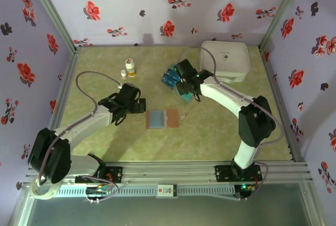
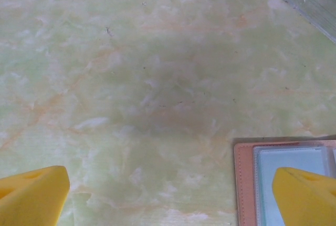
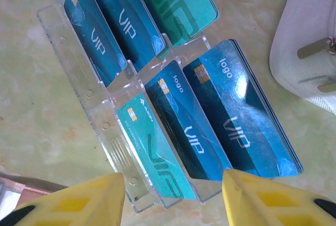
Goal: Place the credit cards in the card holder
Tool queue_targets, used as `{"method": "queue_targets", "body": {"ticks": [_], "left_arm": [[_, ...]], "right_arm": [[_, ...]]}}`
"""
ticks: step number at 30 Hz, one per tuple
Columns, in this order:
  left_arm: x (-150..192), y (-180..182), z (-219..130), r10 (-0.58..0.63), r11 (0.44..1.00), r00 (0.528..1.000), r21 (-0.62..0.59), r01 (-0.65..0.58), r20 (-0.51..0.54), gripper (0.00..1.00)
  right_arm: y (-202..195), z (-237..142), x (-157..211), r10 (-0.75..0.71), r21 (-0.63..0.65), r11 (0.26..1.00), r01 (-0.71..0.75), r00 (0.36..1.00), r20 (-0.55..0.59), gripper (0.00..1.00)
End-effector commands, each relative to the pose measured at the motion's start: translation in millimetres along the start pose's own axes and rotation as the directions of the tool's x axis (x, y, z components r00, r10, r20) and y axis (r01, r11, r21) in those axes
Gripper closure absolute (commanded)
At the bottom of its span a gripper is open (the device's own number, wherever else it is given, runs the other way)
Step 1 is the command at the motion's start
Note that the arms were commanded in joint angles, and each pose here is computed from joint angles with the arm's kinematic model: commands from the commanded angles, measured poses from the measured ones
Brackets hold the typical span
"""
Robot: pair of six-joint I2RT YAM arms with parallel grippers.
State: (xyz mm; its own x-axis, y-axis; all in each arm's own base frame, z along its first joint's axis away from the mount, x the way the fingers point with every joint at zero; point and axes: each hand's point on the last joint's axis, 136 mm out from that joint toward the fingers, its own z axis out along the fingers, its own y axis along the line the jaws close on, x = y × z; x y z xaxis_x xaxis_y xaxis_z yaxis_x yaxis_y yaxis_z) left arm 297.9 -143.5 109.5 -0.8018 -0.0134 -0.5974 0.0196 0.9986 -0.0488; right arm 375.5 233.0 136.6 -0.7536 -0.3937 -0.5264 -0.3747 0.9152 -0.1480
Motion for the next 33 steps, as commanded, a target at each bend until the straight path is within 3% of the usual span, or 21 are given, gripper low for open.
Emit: {"method": "queue_targets", "body": {"ticks": [1, 19, 29, 33], "left_arm": [[4.0, 4.9, -1.2, 0.002, 1.000, 1.000, 0.006, -0.002, -0.009, 0.00], [4.7, 5.1, 2.2, -0.008, 1.000, 1.000, 0.016, 0.009, -0.020, 0.00], [8.9, 6.7, 3.9, -0.012, 1.000, 1.000, 0.016, 0.012, -0.029, 0.00], [9.5, 6.9, 4.7, -0.013, 1.000, 1.000, 0.015, 0.013, -0.029, 0.00]], "right_arm": [[-3.2, 5.2, 2.2, -0.047, 0.024, 0.999, 0.047, 0.998, -0.038, 0.51], [-3.4, 38.4, 13.7, -0.083, 0.059, 0.994, 0.091, 0.989, -0.119, 0.51], [6.2, 47.9, 21.3, -0.083, 0.014, 0.996, 0.086, 0.985, -0.151, 0.51], [11.3, 46.1, 22.6, -0.079, -0.018, 0.997, 0.077, 0.985, -0.155, 0.56]]}}
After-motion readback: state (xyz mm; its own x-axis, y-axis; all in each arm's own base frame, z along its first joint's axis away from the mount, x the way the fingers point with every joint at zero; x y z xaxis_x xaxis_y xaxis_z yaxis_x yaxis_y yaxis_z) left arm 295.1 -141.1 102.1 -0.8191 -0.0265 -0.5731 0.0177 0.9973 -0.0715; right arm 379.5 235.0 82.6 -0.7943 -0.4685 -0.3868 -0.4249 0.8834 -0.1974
